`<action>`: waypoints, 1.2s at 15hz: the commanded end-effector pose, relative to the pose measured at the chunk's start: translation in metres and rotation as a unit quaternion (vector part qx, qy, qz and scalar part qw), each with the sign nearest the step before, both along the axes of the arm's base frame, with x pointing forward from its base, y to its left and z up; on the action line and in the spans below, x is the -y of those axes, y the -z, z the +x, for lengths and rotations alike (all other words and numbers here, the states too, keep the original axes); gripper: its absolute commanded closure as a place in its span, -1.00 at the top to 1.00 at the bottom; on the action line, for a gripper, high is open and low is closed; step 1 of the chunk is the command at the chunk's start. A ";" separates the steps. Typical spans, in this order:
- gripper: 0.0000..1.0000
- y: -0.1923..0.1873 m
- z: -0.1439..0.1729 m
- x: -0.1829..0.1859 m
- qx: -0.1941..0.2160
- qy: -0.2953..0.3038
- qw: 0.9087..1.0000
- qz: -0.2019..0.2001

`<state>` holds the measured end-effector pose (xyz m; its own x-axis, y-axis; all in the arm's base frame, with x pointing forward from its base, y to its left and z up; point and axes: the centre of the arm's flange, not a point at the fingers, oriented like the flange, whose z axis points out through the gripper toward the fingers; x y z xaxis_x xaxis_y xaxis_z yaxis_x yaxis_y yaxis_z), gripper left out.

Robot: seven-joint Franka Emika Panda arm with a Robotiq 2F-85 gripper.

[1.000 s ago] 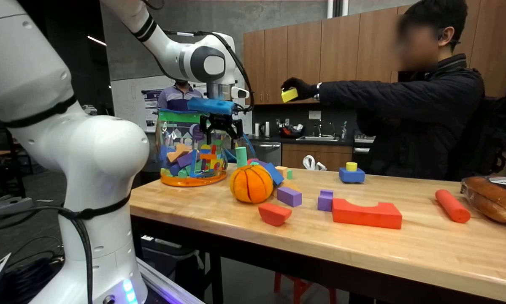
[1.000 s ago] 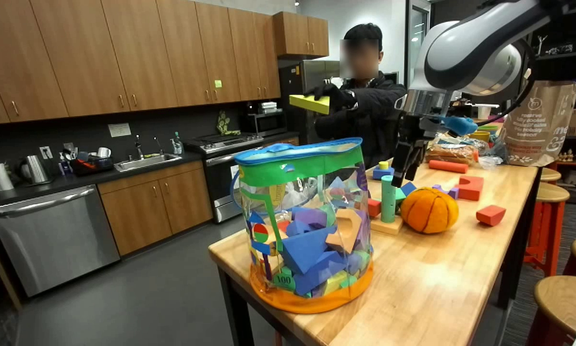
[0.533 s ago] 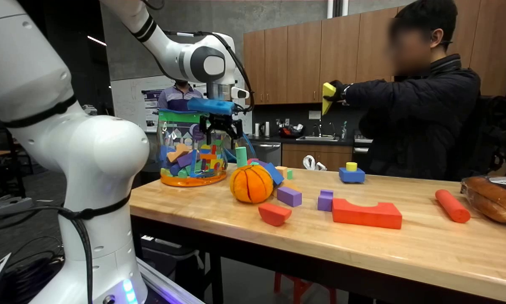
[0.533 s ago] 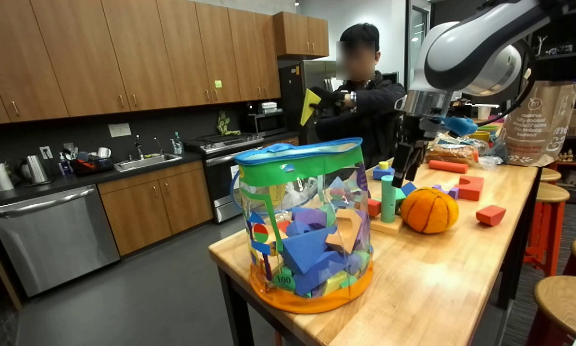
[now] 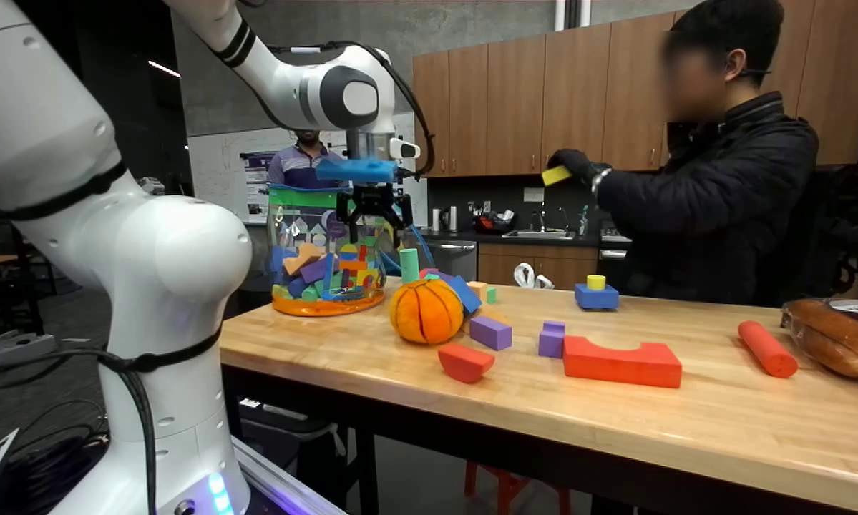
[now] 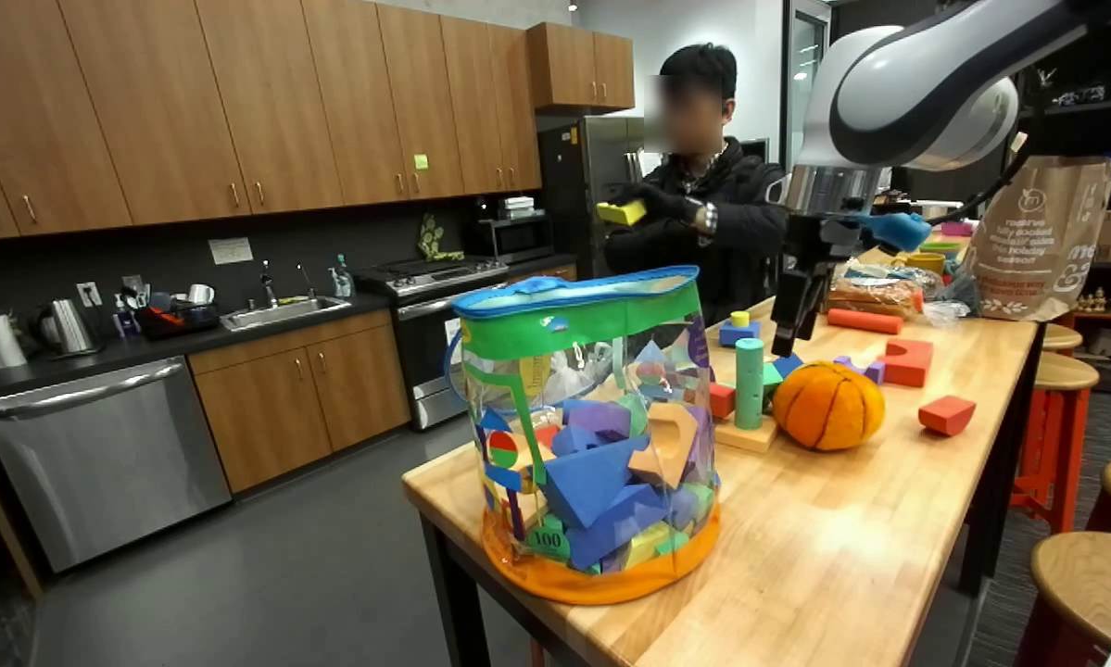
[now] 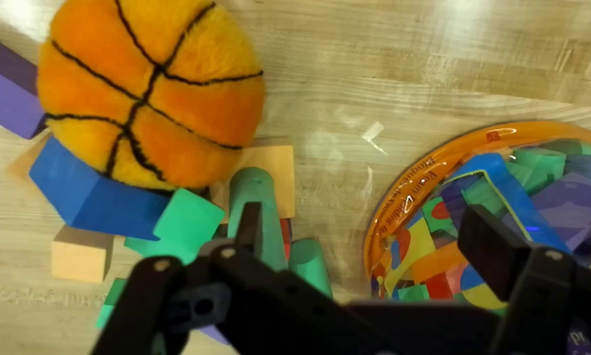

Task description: Put a purple item in the plastic bag on the table

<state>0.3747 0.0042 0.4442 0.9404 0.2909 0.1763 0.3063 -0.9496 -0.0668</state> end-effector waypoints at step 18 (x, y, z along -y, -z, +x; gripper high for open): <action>1.00 -0.185 0.015 -0.074 0.203 -0.134 0.950 -0.194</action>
<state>0.3744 0.0490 0.6136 0.7539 0.5506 0.3585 0.4217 -0.8239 0.3786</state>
